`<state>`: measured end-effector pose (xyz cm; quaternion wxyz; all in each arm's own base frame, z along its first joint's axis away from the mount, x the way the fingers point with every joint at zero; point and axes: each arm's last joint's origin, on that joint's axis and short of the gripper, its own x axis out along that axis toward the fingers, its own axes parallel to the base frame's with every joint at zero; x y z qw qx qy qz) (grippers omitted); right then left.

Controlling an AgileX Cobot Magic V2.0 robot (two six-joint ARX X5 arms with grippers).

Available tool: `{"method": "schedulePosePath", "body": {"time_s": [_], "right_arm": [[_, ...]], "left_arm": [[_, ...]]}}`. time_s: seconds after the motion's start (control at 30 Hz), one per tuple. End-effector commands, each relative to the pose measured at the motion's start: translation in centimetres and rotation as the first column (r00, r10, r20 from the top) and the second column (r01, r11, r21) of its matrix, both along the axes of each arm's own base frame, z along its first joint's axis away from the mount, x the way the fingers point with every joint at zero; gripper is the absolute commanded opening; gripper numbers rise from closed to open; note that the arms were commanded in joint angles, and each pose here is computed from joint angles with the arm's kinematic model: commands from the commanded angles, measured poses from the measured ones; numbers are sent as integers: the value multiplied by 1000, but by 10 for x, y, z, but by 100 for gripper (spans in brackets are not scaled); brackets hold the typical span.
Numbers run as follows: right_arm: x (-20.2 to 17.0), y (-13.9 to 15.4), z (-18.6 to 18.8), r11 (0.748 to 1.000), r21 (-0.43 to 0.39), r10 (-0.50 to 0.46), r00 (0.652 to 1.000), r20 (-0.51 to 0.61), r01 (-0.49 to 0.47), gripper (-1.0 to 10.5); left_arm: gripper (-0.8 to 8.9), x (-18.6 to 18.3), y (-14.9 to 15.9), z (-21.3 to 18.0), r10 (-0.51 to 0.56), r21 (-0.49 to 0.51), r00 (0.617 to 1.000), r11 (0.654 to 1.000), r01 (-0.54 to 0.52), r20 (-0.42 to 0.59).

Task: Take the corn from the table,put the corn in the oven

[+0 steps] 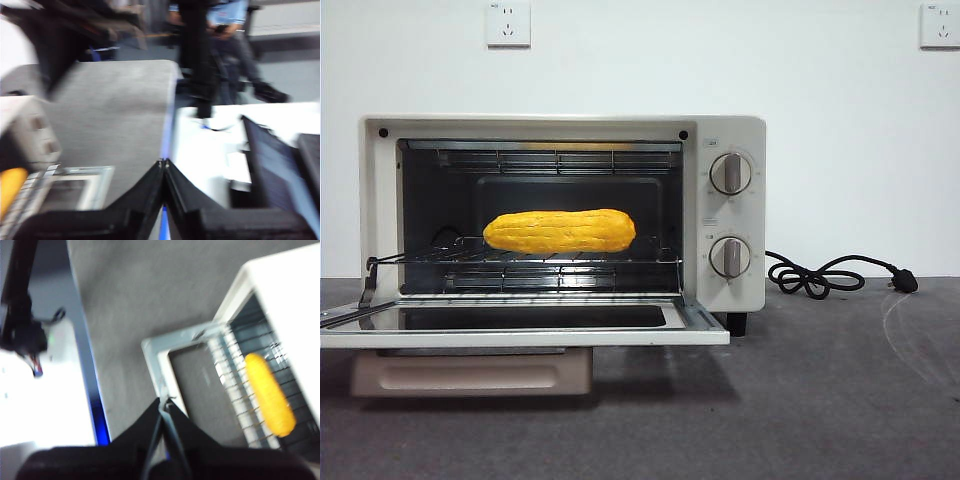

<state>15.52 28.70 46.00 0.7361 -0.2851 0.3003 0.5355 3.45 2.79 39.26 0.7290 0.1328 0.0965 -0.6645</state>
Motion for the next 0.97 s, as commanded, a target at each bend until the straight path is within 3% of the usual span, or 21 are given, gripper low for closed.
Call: {"method": "schedulePosePath", "body": {"time_s": [0.03,0.17,0.27,0.4,0.57,0.67,0.73,0.83,0.97], "right_arm": [[7,-11,9,999,37,-1,1000,-21,2,-7],[21,-24,18,996,90,-19,999,-42,22,-7],[30,-32,20,993,100,-59,997,-40,62,-7],[38,-39,20,991,100,-91,995,-40,94,-7],[45,-44,20,988,102,-111,993,-44,115,-7],[45,-44,20,988,103,-113,993,-44,117,-7],[45,-44,20,988,103,-114,993,-43,118,-7],[45,-44,20,988,103,-114,993,-44,118,-7],[45,-44,20,988,103,-114,993,-44,118,-7]], "left_arm": [[-8,-7,-1,2,-239,-5,971,971,239,-26],[-8,-20,-6,13,-552,-70,833,830,554,44],[-8,-26,-9,18,-650,-89,756,750,655,81],[-9,-36,-27,19,-660,-20,747,748,663,80],[-9,-63,-67,18,-739,122,674,670,732,16],[-9,-79,-96,12,-733,243,680,659,712,-3],[-9,-87,-115,6,-704,324,710,672,666,0],[-9,-92,-149,-5,-631,432,776,697,572,-8],[-9,-71,-191,-21,-449,529,892,744,409,-58]]}}
